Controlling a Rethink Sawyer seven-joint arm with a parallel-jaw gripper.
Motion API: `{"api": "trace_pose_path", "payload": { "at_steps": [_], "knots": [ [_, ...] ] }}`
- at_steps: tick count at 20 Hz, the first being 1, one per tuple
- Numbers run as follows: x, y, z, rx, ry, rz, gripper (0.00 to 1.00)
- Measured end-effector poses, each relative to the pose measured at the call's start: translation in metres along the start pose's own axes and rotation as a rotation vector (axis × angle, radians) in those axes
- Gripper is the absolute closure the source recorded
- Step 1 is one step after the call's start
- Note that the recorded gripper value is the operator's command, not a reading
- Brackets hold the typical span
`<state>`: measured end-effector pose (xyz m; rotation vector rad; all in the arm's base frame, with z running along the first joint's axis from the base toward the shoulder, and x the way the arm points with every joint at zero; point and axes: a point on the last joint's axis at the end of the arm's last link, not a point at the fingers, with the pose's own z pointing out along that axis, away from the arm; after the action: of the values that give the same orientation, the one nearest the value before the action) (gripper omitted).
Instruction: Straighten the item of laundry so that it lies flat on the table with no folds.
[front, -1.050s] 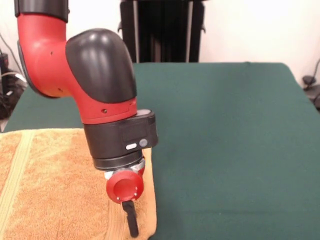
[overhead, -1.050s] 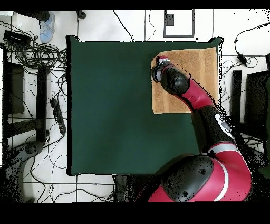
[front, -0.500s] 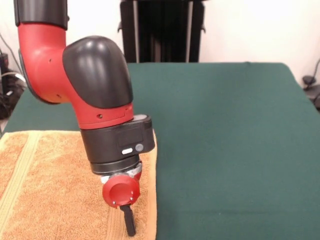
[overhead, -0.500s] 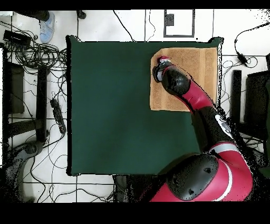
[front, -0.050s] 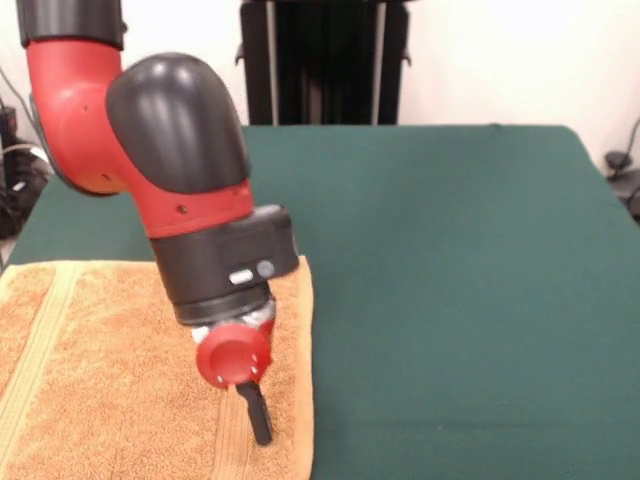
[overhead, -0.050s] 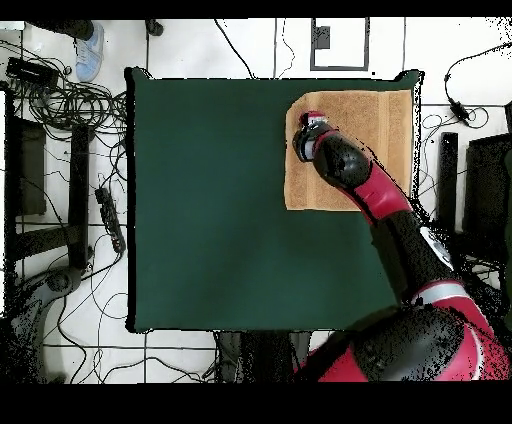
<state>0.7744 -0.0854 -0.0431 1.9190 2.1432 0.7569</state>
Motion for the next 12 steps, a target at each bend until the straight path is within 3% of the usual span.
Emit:
{"api": "trace_pose_path", "payload": {
  "at_steps": [8,12],
  "knots": [
    [-0.022,-0.008,-0.065,-0.003,0.084,0.036,1.00],
    [-0.017,-0.004,-0.084,-0.012,0.097,0.029,1.00]
  ]
}}
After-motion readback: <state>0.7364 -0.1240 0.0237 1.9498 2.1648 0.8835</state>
